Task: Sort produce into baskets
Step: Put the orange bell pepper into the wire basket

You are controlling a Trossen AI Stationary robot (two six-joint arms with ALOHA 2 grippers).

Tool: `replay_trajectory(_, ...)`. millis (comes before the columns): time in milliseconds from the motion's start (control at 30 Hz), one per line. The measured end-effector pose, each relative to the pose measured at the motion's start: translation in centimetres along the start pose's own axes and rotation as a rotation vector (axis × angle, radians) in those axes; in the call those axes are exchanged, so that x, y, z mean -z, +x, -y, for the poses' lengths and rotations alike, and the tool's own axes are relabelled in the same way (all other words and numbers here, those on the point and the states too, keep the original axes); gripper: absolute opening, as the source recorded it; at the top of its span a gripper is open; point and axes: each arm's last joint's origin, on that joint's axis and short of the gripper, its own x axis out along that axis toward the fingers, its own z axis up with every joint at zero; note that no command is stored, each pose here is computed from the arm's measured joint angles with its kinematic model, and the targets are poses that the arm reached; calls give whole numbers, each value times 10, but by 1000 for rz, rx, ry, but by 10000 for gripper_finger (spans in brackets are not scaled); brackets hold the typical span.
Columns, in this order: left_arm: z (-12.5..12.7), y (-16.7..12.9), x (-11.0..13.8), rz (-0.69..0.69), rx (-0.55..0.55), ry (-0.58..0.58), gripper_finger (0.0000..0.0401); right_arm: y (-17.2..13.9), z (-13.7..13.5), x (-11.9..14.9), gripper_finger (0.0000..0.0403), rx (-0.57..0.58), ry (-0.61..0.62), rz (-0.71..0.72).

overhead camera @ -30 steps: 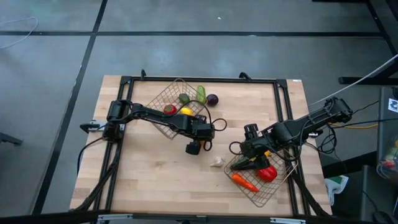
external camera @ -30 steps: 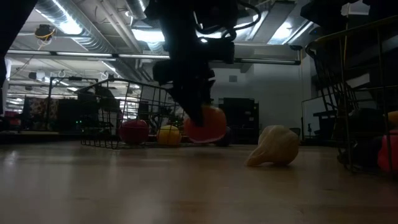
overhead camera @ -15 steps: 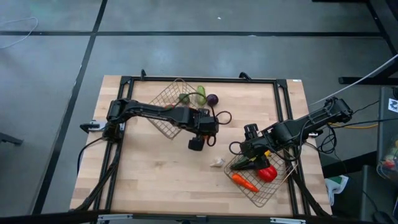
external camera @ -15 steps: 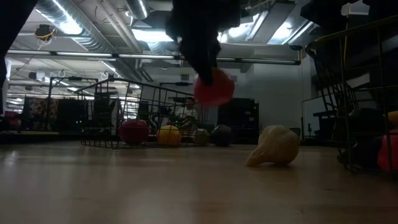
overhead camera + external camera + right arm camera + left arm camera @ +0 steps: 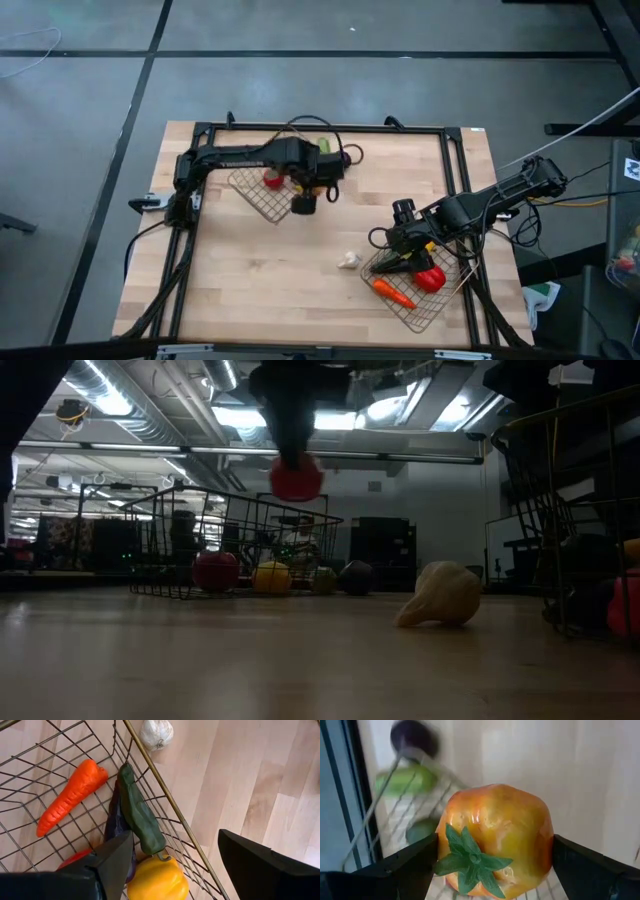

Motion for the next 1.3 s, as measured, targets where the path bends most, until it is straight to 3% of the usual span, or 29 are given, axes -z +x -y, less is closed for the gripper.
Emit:
replay_trajectory(433,-50,18,28,-148,13,-224,351,0,0,0,291,-4,-1,-4)
replay_trajectory(800,-32,70,46,-309,45,-248,351,0,-1,1,291,-23,-30,-16)
replay_trajectory(1300,-18,104,53,-304,54,-239,351,0,-1,2,291,-23,-31,-18)
